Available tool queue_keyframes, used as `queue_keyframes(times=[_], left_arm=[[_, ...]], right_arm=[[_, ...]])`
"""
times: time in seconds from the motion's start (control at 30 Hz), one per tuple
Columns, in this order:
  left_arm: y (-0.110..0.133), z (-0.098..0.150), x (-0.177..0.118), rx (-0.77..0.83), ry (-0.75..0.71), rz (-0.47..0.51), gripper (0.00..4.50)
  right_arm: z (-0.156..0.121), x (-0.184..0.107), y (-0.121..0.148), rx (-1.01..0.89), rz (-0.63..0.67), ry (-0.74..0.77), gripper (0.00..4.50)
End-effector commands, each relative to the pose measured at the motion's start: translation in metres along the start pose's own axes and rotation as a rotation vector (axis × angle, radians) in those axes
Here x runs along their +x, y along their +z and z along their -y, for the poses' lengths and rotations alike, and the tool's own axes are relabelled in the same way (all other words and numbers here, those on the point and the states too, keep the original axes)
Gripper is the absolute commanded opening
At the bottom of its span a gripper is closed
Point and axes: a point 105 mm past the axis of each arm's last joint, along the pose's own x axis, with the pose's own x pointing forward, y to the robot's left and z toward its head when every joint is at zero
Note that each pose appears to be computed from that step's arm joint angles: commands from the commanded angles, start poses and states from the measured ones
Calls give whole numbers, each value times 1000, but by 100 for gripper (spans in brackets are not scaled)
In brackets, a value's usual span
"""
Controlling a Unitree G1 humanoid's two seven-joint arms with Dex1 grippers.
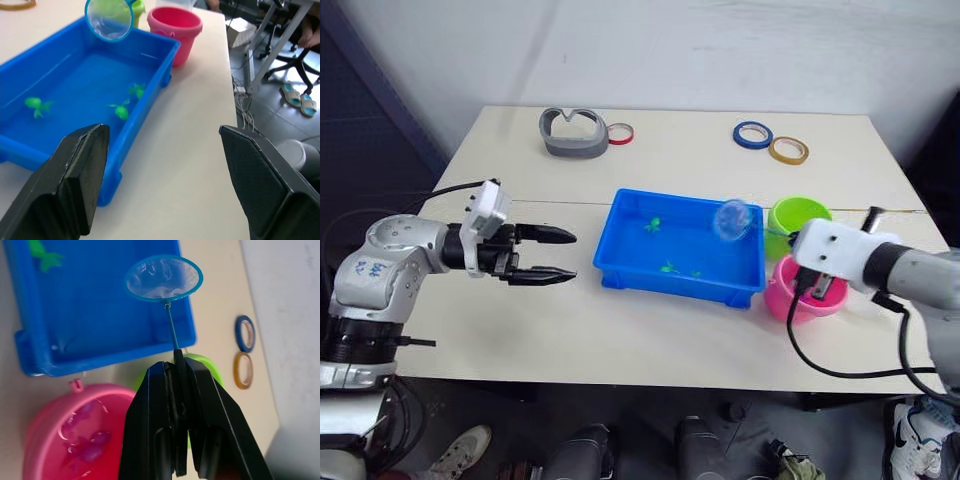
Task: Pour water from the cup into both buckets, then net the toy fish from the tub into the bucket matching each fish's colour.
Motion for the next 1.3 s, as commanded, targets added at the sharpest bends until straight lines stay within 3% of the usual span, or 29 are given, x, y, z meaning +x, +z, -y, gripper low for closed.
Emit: queue_keyframes(times=[0.03, 0.47, 1.07, 1.3], left_arm=[[10, 6, -9, 46, 16, 6, 384], [7, 18, -16, 43, 60, -12, 384], [9, 21, -19, 33, 97, 10, 384], [9, 20, -21, 31, 108, 7, 384]], right_arm=[[1, 6, 3, -44, 20, 8, 0], [-28, 29, -13, -136, 7, 165, 0], [-56, 35, 29, 182, 173, 306, 0], [-47, 33, 27, 353, 165, 317, 0]])
